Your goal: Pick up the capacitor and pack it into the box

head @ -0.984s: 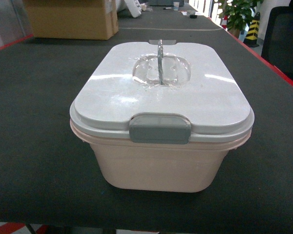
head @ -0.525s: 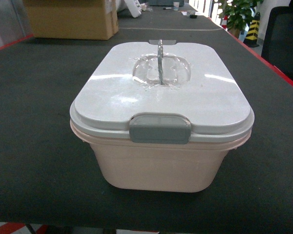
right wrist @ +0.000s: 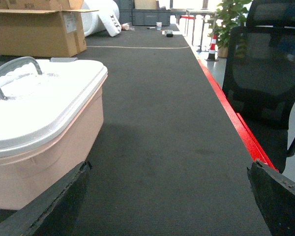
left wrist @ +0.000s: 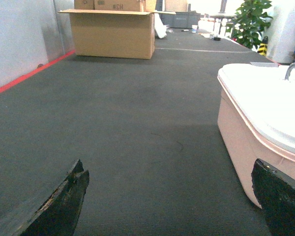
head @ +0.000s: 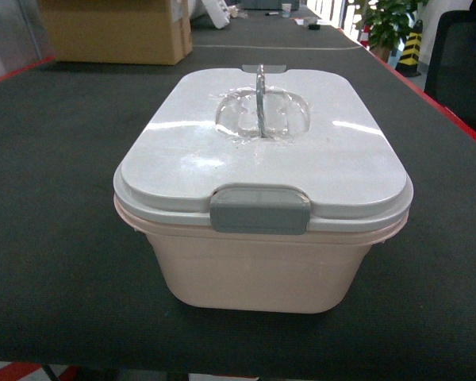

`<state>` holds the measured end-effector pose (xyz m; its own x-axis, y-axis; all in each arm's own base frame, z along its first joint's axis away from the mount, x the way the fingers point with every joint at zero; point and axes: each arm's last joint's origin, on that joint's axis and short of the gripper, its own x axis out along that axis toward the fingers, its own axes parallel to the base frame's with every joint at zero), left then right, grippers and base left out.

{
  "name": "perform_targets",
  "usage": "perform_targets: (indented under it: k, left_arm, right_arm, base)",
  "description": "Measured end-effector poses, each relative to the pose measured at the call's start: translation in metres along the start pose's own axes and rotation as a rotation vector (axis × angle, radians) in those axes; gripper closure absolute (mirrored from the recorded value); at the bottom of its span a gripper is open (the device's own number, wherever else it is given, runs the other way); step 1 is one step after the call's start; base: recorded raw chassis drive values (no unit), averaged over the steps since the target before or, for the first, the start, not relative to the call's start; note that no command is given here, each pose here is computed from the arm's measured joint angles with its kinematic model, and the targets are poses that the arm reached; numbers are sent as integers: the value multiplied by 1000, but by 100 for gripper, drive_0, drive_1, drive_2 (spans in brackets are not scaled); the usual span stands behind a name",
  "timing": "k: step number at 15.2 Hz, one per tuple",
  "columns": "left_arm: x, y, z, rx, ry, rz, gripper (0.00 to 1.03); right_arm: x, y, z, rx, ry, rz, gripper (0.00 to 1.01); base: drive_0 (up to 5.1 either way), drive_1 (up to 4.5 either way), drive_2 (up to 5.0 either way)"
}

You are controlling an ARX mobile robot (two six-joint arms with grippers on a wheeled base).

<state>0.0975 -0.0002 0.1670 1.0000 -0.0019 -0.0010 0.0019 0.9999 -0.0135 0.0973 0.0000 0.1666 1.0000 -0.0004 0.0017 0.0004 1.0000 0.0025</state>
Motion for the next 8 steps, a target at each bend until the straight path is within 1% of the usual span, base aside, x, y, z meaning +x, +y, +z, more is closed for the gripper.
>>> perform_targets:
  k: [8]
  left_arm:
    - [0, 0, 0, 0, 0, 0, 5]
  right_arm:
    - [0, 0, 0, 0, 0, 0, 3]
  base:
    - [0, 0, 0]
